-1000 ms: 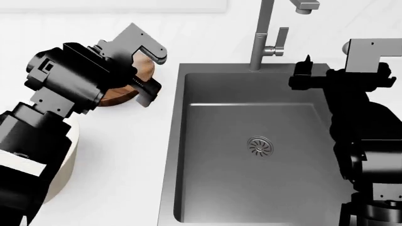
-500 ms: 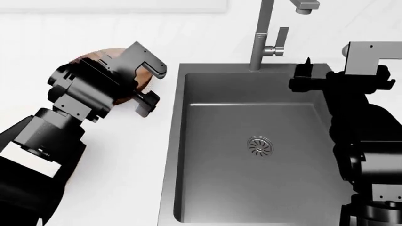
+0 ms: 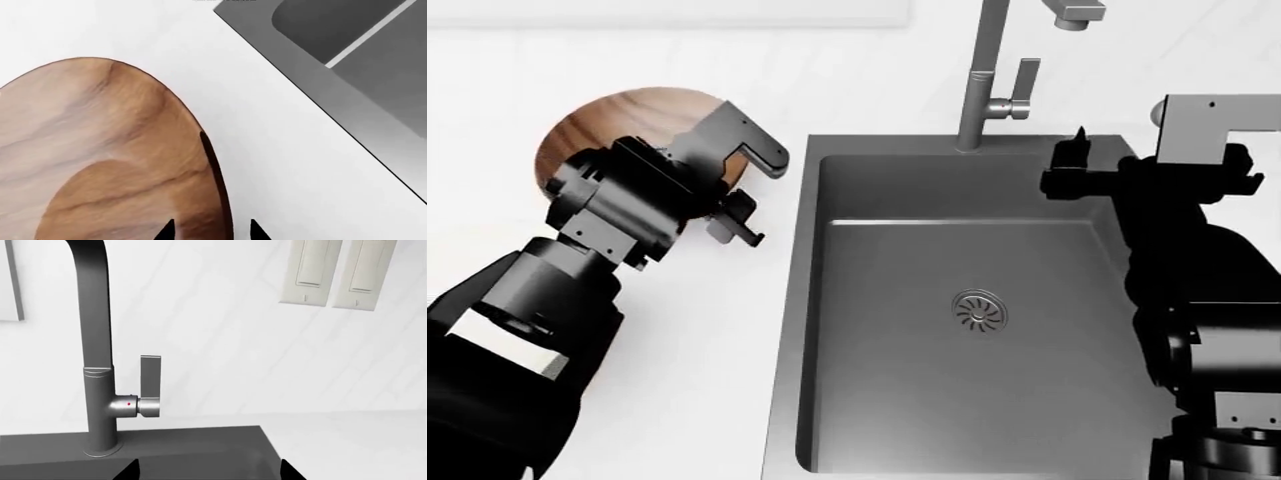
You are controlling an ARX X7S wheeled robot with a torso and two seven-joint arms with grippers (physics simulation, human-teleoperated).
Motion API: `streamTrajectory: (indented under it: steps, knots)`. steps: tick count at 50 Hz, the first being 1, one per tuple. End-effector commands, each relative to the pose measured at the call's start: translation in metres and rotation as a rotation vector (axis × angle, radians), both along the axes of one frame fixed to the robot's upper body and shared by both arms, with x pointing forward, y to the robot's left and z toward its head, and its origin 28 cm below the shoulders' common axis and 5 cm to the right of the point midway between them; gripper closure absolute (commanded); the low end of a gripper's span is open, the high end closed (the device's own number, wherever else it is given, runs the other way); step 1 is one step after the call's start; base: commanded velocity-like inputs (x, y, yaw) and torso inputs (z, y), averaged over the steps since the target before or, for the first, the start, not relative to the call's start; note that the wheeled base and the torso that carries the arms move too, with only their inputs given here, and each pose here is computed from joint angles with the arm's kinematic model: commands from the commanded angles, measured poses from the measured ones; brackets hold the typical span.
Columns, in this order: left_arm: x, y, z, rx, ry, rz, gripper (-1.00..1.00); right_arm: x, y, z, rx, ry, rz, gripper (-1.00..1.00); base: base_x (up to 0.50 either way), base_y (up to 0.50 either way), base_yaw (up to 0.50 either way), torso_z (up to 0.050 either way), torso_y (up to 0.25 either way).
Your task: Stack the bowls in the sink.
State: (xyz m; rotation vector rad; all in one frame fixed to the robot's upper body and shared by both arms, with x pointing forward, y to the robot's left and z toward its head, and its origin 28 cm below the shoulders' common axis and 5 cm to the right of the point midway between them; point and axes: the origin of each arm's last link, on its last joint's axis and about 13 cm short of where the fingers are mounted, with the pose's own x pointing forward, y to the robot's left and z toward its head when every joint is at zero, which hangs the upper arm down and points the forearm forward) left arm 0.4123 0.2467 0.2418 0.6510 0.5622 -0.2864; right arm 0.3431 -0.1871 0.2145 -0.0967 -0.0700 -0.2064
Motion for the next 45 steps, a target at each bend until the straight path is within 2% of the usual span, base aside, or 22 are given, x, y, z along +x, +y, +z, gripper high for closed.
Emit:
streamTrajectory:
  steps: [1, 12, 23, 39, 45]
  knots:
    - [0.000, 0.003, -0.005, 0.031, -0.008, 0.010, 1.00, 0.000, 0.000, -0.001, 0.002, 0.001, 0.001, -1.00, 0.00, 0.00, 0.00, 0.000, 0.000]
    - [-0.002, 0.000, 0.005, 0.033, -0.065, -0.016, 1.00, 0.000, 0.001, 0.001, 0.000, -0.002, 0.003, -1.00, 0.00, 0.00, 0.00, 0.000, 0.000]
    - [-0.006, -0.002, 0.024, 0.072, -0.137, -0.045, 1.00, 0.000, 0.003, 0.002, 0.002, -0.005, 0.010, -1.00, 0.00, 0.00, 0.00, 0.000, -0.001]
    - [-0.019, -0.010, 0.057, 0.190, -0.246, -0.152, 1.00, -0.001, 0.004, 0.006, 0.004, -0.013, 0.018, -1.00, 0.00, 0.00, 0.00, 0.000, 0.000]
    - [-0.027, -0.016, 0.058, 0.252, -0.270, -0.233, 1.00, -0.003, 0.002, 0.010, 0.007, -0.022, 0.013, -1.00, 0.00, 0.00, 0.00, 0.000, 0.000]
